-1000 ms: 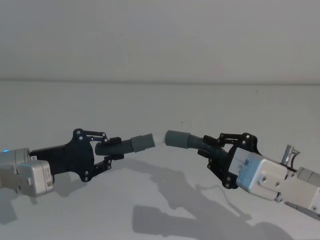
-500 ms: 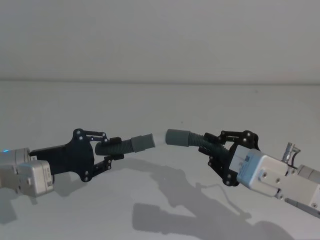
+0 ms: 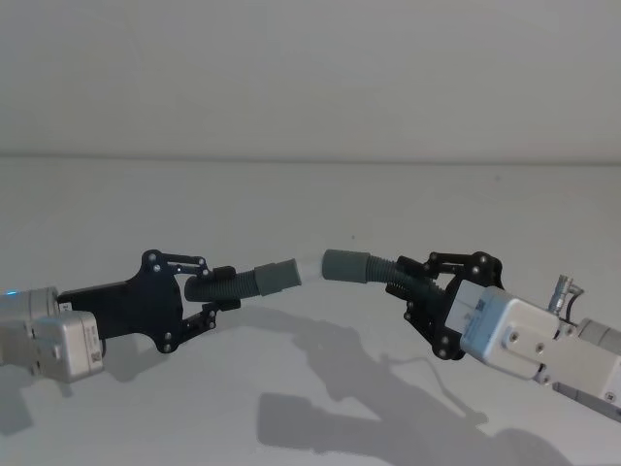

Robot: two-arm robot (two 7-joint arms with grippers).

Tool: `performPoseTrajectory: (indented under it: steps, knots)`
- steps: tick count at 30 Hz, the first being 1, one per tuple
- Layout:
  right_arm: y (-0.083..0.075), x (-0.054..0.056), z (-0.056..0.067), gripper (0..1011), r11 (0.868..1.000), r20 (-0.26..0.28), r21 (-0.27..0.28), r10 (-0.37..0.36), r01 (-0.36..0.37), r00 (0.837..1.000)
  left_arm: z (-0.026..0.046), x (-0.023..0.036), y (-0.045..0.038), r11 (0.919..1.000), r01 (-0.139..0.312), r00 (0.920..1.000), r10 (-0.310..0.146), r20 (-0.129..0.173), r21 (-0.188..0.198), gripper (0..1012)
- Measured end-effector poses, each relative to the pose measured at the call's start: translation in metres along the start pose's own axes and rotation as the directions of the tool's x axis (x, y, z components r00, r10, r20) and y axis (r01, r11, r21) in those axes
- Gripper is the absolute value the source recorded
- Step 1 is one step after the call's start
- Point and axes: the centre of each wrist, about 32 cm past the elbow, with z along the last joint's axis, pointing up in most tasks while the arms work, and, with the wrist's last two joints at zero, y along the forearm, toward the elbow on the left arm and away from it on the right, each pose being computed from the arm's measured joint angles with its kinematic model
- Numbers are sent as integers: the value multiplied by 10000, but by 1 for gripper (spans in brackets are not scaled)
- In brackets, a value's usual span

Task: Use both hands to pick up one end of the pipe from the table, align the ends, and insert them.

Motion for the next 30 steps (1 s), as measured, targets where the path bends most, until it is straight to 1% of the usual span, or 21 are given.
performPoseTrajectory:
  steps: [30]
  knots:
    - [1, 2, 0, 253, 10000, -19, -2, -17, 17, 10000, 0, 0, 0, 10000, 1, 10000, -1, 0, 0, 308]
